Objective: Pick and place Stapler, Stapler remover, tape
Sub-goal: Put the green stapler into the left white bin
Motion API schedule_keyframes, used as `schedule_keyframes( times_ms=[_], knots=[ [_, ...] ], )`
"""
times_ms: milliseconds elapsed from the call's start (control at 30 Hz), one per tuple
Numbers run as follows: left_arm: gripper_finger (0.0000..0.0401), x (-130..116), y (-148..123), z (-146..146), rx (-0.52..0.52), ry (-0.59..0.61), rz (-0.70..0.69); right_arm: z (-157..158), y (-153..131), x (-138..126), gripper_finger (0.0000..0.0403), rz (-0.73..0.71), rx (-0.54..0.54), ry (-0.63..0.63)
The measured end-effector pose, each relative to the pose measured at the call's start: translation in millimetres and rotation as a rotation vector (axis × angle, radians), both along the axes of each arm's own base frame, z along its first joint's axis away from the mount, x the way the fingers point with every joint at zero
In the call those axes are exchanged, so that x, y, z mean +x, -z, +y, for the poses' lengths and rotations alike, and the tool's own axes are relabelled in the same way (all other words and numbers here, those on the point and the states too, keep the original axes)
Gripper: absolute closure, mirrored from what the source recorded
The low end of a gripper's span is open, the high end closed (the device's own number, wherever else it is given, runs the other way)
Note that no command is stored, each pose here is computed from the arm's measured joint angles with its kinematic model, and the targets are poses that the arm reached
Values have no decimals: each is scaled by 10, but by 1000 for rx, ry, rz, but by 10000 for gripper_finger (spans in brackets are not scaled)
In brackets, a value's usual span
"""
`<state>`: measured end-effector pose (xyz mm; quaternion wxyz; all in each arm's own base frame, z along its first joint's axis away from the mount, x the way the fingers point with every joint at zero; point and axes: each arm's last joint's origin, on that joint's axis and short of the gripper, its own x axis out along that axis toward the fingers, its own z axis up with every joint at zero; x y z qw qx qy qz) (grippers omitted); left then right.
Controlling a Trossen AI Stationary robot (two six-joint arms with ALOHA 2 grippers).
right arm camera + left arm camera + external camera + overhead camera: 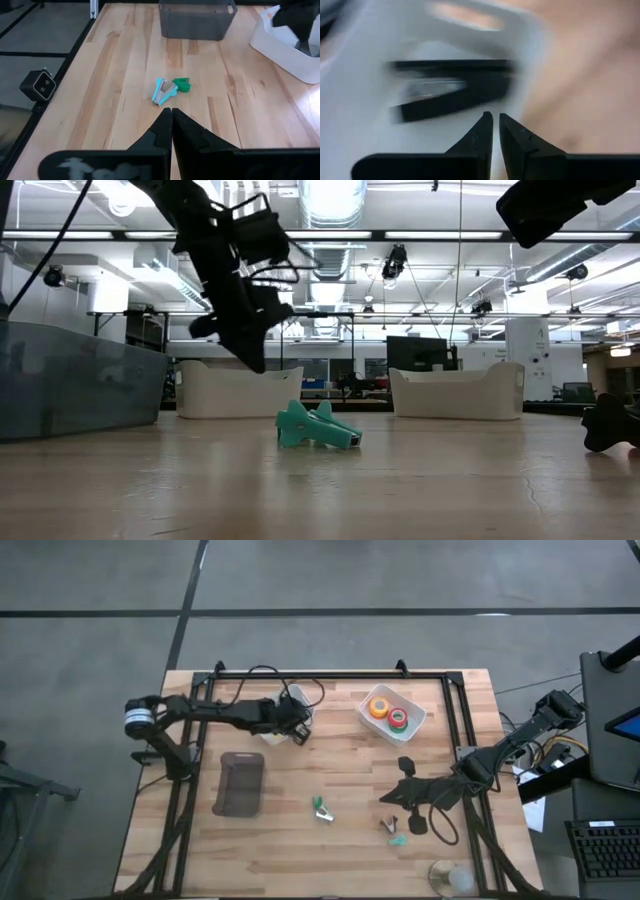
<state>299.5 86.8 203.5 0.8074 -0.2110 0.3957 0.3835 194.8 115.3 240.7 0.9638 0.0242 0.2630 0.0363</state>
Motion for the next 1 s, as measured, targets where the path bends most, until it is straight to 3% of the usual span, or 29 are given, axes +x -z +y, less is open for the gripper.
schedule_keyframes(
  times_ms=[133,333,500,667,833,1000],
  knots=[
    [372,144,-44,-239,-66,265,-83,1,-4,2,394,-4,0,-1],
    [375,259,-92,-686,-122,476,-163,5,-15,8,394,-16,7,-1],
    [369,240,-76,-1054,-104,643,-117,6,-16,9,394,-17,10,0],
    [356,210,-51,-1465,25,932,-61,6,-17,9,394,-18,12,0],
    [328,250,45,-1721,158,938,-50,6,-17,9,394,-19,11,0],
    [273,278,232,-1813,178,971,20,5,-11,8,394,-21,10,-1]
  ],
)
